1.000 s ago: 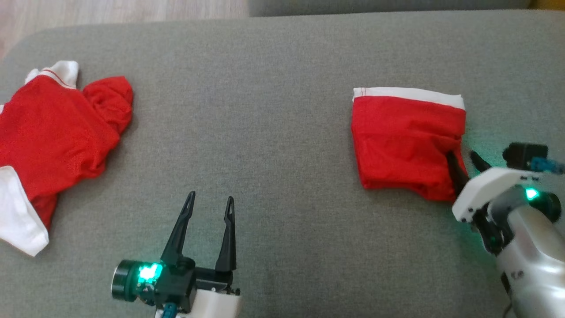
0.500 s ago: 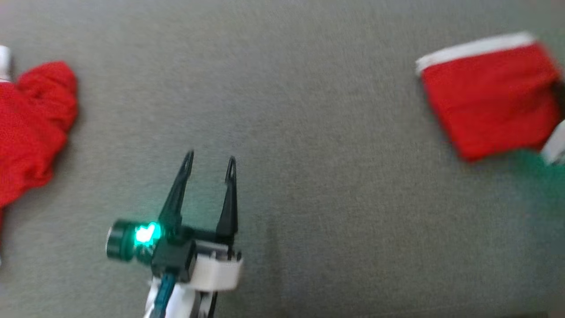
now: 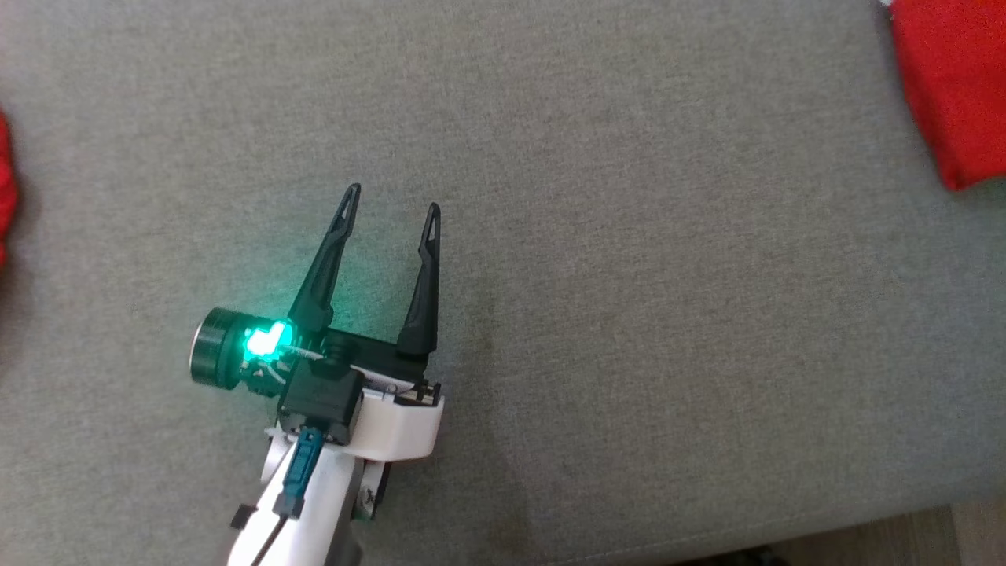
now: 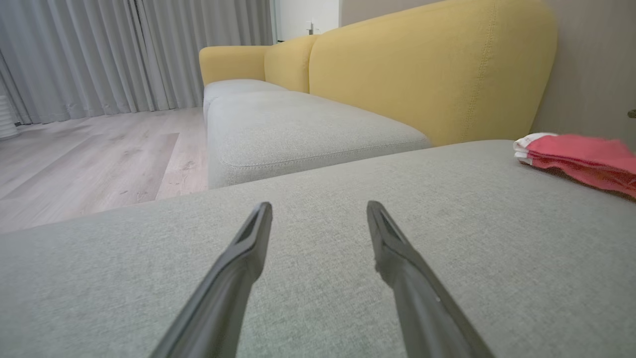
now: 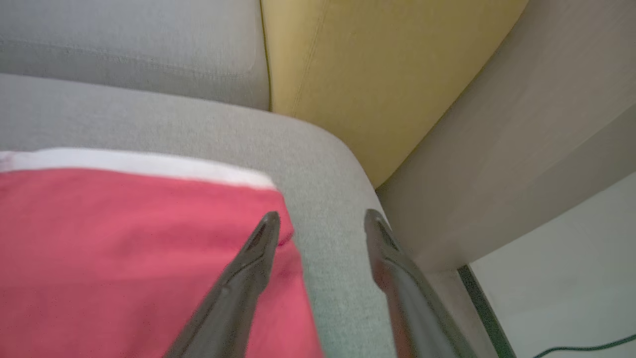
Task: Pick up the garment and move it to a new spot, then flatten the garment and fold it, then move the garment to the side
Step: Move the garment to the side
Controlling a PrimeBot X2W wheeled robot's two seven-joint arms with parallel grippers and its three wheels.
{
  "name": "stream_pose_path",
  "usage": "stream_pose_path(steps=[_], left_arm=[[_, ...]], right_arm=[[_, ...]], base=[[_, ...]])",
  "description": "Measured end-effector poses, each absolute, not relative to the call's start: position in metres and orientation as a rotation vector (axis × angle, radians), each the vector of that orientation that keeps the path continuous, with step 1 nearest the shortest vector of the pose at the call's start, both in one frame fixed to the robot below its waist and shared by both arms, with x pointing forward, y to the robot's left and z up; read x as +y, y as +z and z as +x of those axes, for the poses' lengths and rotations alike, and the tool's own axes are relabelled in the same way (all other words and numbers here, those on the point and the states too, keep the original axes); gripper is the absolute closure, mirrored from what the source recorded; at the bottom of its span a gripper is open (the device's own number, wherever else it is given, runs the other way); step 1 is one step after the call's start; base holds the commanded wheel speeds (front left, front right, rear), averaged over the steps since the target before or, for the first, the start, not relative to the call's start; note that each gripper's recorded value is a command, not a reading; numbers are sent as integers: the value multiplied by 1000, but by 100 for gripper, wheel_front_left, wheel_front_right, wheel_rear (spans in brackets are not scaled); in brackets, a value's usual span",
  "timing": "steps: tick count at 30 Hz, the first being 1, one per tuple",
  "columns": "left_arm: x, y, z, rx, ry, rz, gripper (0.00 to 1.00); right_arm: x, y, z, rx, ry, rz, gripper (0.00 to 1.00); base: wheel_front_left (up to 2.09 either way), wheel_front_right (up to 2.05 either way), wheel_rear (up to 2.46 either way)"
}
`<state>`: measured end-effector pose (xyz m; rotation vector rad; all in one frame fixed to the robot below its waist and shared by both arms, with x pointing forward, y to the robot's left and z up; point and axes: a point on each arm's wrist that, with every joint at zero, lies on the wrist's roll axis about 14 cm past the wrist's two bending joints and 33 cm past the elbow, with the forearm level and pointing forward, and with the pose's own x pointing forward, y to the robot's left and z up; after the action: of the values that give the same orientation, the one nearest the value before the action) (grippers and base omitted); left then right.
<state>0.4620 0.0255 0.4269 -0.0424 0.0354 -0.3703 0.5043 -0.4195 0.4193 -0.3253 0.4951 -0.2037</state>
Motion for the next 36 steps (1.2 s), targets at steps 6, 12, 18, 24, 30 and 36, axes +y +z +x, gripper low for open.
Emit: stream_pose_path(steps=[6,12,18,24,30,36], left_arm=[[37,450,449,10,-326,-46,0],[65,452,410,57,-227,-37,0],[93,461,371,67,-138,-53,0],[119,479,339,15,-66,-58,0],[132,497,318,-51,-46,-53,0],[140,500,301,-66,-25,-63,0]], right_arm=[[-360,428,510,352,-124,-247,0],[-271,400,465,358,1,-69,0],[-191,391,406,353,115,91,0],[-166,436,380,190,147,143,0],[-147,473,349,42,173,159,0],[-144,464,319,59,171,164,0]], base=[[0,0,0],[0,0,0],[0,0,0],[0,0,0],[0,0,0],[0,0,0]])
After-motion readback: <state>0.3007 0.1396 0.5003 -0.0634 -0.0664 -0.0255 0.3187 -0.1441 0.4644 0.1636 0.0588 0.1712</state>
